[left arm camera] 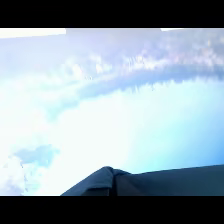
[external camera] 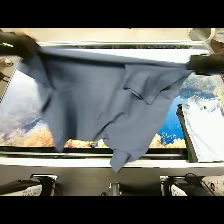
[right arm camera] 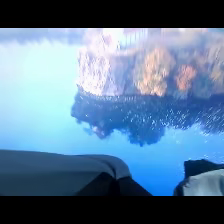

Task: Fold the shirts.

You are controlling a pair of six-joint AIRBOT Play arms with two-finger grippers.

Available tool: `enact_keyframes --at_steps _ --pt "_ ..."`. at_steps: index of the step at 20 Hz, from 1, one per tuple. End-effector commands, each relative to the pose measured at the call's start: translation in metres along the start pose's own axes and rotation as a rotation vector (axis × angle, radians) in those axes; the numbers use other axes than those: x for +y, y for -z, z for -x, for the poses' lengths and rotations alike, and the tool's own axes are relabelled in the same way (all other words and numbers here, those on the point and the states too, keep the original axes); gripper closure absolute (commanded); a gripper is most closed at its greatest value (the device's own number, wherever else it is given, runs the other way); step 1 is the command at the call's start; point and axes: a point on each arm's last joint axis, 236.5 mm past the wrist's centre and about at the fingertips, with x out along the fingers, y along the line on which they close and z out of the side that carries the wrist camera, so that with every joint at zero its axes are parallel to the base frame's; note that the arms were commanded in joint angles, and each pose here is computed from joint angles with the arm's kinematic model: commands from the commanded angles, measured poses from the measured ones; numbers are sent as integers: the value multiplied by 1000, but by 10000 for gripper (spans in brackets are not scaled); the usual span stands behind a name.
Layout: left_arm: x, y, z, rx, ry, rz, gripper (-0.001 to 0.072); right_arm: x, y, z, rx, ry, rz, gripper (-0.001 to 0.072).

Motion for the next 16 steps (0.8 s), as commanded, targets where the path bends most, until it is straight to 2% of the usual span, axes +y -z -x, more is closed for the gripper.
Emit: enact_keyframes --at_steps 1,3,4,5,6,7,8,9,10,12,13,14,15,16 --pt "-15 86 -126 321 81 140 683 10 25 -124 142 -41 -191 691" --pt "-27 117 -158 427 124 236 667 26 48 -160 235 -94 -322 691" --pt "-32 129 -166 470 142 250 577 35 55 -170 268 -126 -354 690" --pt "-30 137 -166 500 140 242 373 44 58 -175 281 -159 -379 668" --pt "-26 139 -161 519 147 200 184 45 58 -173 284 -166 -373 531" --pt "-16 143 -149 554 154 143 144 42 57 -166 286 -162 -314 341" --pt "-1 149 -135 600 132 111 157 37 59 -156 297 -154 -231 254" --pt "22 159 -117 658 78 102 211 22 65 -144 324 -127 -155 246" --pt "42 170 -101 707 28 109 298 5 78 -133 385 -92 -125 248" --pt "61 193 -78 755 1 138 366 -30 119 -118 554 -42 -173 319" --pt "64 213 -69 782 2 143 547 -42 146 -113 648 -33 -205 338" --pt "62 238 -63 810 3 150 599 -49 170 -110 712 -27 -224 383" --pt "57 267 -59 834 10 162 592 -51 195 -108 757 -22 -245 410" --pt "44 294 -56 844 47 159 472 -51 214 -108 775 -19 -258 410"
